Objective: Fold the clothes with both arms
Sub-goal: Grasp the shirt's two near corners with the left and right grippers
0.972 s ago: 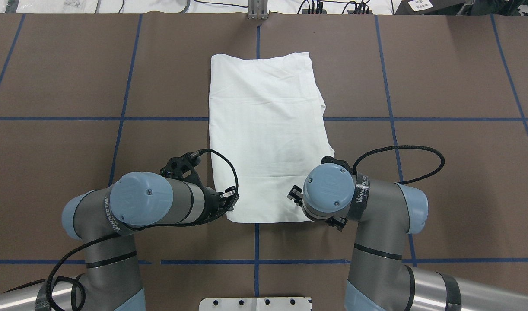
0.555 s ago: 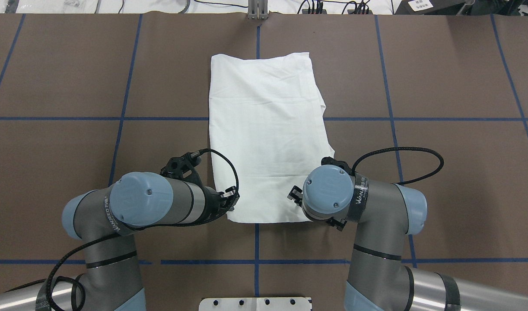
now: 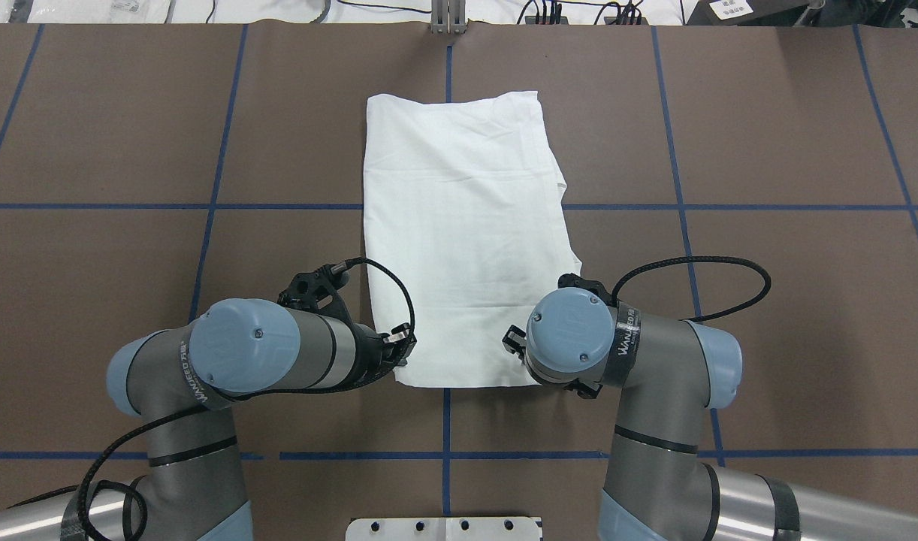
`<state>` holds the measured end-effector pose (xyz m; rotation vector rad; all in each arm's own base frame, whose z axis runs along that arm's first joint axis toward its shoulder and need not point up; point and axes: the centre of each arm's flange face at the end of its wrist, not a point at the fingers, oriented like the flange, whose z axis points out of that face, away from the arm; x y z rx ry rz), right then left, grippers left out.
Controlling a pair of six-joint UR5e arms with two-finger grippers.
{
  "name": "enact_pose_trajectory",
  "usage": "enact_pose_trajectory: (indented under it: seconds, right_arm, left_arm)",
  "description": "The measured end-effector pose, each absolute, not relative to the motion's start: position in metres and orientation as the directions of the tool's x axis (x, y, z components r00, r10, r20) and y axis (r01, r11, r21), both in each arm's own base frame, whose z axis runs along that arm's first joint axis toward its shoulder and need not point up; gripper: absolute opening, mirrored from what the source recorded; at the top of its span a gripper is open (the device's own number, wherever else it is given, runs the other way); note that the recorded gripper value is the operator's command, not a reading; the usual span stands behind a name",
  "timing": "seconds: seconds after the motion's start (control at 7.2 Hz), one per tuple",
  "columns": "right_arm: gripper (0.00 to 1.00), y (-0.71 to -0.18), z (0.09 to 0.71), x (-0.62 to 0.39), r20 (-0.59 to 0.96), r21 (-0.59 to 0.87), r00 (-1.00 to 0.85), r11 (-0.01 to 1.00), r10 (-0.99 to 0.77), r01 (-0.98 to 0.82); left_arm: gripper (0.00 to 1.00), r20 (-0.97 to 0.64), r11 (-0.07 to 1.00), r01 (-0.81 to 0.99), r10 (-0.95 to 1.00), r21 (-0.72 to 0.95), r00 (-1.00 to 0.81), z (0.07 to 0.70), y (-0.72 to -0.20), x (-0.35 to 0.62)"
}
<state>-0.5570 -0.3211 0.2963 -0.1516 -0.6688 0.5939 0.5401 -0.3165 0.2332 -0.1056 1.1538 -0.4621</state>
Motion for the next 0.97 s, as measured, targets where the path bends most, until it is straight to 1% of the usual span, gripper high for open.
enact_pose_trajectory:
  seconds: [0.28,0.42,0.56,0.69,0.97]
  right_arm:
    - [0.07,-0.3211,0.2951,-0.5567,0.544,-0.318,0.625,0.827,0.56,-0.464]
    - [0.04,-0.3213,0.2936,-0.5566,0.552,-0.322,0.619,0.828,0.559,-0.46]
    - [0.24,-0.3213,0.2928,-0.5566,0.56,-0.324,0.614,0.828,0.557,-0.457]
    - [0.47,-0.3214,0.2926,-0.5565,0.562,-0.325,0.611,0.829,0.557,-0.456]
    - [1.0,-0.3214,0.2918,-0.5566,0.564,-0.327,0.609,0.828,0.557,-0.455]
  left_arm:
    - [0.0,-0.856,0.9,0.301,-0.406,-0.314,0.321,0.2328,-0.3185,0.5387]
    - [0.0,-0.856,0.9,0.302,-0.406,-0.314,0.32,0.2323,-0.3193,0.5383]
    - [0.0,-0.856,0.9,0.303,-0.406,-0.314,0.319,0.232,-0.3198,0.538]
    - [0.0,-0.856,0.9,0.303,-0.406,-0.314,0.319,0.2319,-0.3201,0.5379]
    - [0.0,-0.856,0.9,0.303,-0.406,-0.314,0.318,0.2318,-0.3201,0.5378]
